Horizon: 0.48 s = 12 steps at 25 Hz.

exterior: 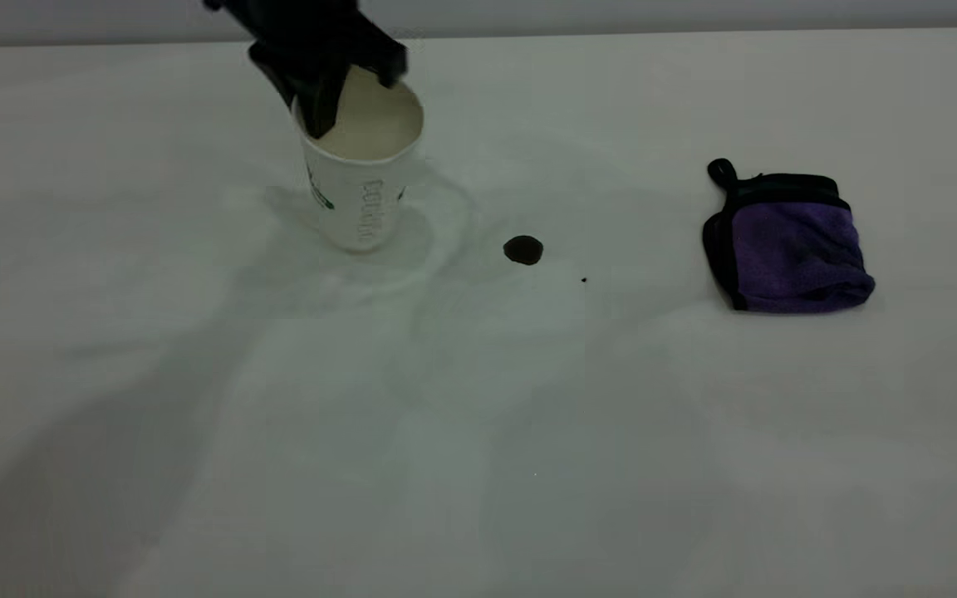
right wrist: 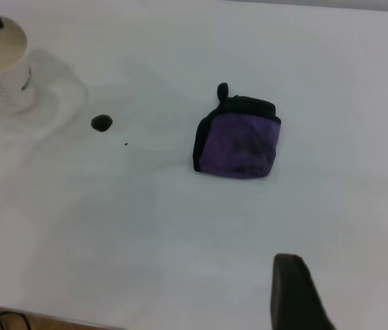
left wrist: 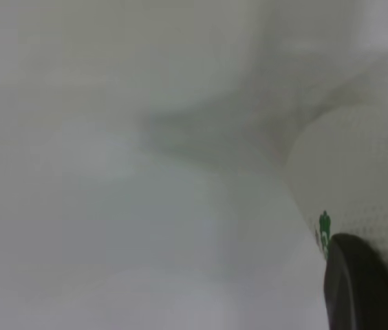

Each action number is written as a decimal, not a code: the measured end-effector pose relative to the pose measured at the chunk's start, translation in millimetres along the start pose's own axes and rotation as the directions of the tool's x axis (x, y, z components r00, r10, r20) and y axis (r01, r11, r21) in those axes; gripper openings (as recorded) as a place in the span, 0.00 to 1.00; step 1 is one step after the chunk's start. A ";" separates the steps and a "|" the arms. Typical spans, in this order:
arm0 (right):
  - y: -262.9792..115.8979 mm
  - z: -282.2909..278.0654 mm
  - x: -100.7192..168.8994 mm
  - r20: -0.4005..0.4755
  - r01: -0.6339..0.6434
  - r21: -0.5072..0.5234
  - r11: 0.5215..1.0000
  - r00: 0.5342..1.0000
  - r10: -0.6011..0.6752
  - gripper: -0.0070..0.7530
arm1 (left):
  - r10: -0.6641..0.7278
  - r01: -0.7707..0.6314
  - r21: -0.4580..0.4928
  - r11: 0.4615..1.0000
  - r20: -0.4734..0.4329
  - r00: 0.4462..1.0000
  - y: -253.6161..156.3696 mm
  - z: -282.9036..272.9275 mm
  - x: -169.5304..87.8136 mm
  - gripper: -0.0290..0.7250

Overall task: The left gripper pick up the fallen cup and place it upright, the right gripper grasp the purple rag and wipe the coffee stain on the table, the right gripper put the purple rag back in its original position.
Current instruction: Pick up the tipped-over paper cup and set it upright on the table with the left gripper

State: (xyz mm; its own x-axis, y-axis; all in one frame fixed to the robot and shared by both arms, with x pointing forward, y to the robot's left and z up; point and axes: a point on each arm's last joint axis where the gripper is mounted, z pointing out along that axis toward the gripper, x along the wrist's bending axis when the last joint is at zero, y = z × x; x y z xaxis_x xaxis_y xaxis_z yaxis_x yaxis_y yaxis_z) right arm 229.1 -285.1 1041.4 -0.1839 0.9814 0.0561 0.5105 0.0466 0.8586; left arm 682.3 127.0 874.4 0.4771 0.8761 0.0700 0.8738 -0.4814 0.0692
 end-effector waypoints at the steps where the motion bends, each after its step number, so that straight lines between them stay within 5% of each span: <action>1: 0.0 0.0 0.0 0.000 0.000 0.000 1.000 1.000 0.000 0.57 | -0.010 0.010 -0.005 1.000 0.050 0.999 -1.0 0.8 9.1 0.03; 5: 0.0 0.0 0.0 0.000 0.000 0.000 1.000 1.000 0.000 0.57 | -0.023 0.033 -0.052 0.998 0.183 0.983 -3.9 2.7 36.9 0.03; 12: 0.0 0.0 0.0 0.000 0.000 0.000 1.000 1.000 0.000 0.57 | -0.018 0.032 -0.066 0.997 0.206 0.978 -6.4 9.2 51.1 0.04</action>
State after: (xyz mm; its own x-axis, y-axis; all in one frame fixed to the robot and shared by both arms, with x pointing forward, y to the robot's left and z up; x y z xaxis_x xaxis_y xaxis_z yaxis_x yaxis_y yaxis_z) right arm 229.1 -285.1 1041.4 -0.1839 0.9814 0.0561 0.5105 0.0466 0.8586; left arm 702.0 175.1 868.4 0.4704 0.8716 -0.1377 0.8806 -0.4536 0.1373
